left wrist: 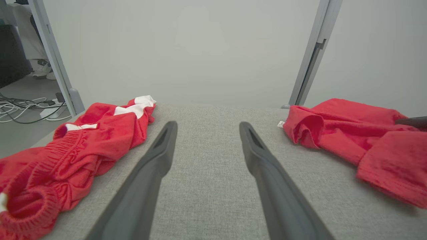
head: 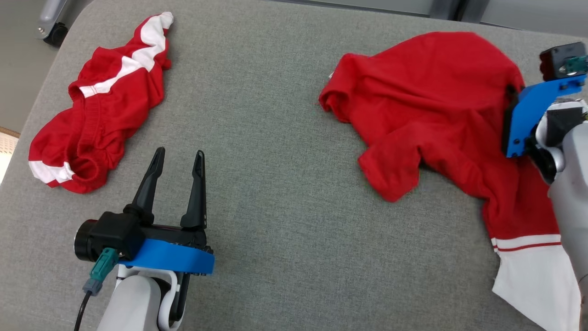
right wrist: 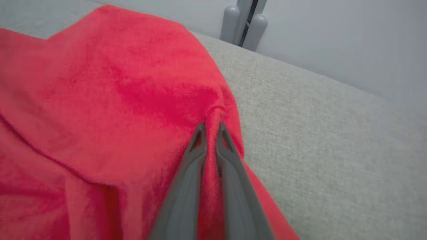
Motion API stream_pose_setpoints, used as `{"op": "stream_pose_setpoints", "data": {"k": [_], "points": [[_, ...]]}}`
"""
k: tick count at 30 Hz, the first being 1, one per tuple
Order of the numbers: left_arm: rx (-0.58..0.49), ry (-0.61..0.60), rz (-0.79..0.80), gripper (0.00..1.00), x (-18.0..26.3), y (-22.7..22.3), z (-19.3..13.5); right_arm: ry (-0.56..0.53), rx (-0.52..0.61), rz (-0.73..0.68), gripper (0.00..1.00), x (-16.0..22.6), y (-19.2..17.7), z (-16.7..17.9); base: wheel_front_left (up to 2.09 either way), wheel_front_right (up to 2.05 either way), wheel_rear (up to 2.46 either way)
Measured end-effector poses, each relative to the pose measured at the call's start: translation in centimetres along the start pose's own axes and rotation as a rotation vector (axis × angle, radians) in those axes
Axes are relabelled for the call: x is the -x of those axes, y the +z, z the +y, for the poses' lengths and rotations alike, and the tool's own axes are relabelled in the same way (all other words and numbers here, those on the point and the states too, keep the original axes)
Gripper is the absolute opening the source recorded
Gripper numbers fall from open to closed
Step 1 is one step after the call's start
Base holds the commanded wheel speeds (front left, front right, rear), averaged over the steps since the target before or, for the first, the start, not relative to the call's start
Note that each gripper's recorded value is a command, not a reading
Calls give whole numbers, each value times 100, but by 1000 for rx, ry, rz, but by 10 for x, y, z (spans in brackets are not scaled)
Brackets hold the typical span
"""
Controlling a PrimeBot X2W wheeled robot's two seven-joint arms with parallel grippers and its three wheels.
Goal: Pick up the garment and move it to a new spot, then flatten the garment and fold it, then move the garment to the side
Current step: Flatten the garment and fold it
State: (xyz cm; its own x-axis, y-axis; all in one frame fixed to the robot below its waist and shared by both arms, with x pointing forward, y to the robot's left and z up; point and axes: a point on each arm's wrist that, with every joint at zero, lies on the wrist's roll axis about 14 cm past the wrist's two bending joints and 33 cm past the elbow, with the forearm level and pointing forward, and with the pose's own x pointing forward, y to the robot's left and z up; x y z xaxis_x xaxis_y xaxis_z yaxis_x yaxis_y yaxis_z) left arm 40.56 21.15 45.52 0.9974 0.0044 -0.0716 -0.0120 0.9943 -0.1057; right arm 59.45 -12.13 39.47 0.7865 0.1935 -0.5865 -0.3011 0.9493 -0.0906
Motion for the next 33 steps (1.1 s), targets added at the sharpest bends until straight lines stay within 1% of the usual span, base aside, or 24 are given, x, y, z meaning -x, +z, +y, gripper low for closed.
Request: {"op": "stream_pose_setpoints", "data": {"k": [5,6,7,10,15,19,22,24,27,33], "points": [[-1,-21,-1,100,-4,0,-5,-74,-20,-89,0,3,19,-28,0,0,0],[-1,-25,0,100,-5,-1,-6,-82,-19,-113,25,4,24,-31,0,0,0],[-3,-28,1,100,-5,-1,-7,-90,-15,-134,100,5,28,-34,0,0,0],[-3,-36,-1,100,-7,-1,-9,-102,-9,-178,100,10,36,-36,0,0,0],[-6,-47,-22,100,-7,7,-12,-78,-15,-214,100,21,41,-23,0,0,0],[-5,-54,-31,100,-3,11,-14,-55,-96,-285,100,40,41,-12,0,0,0],[-2,-53,-33,100,4,12,-15,-36,-137,-386,100,61,46,-1,0,0,0],[-1,-51,-29,100,8,11,-14,-37,-159,-453,100,78,45,-1,0,0,0],[8,-56,-26,100,13,10,-18,-54,-205,-510,100,104,30,-6,0,0,0],[23,-81,-31,100,23,11,-29,-101,-225,-590,100,162,-1,-16,0,0,0]]}}
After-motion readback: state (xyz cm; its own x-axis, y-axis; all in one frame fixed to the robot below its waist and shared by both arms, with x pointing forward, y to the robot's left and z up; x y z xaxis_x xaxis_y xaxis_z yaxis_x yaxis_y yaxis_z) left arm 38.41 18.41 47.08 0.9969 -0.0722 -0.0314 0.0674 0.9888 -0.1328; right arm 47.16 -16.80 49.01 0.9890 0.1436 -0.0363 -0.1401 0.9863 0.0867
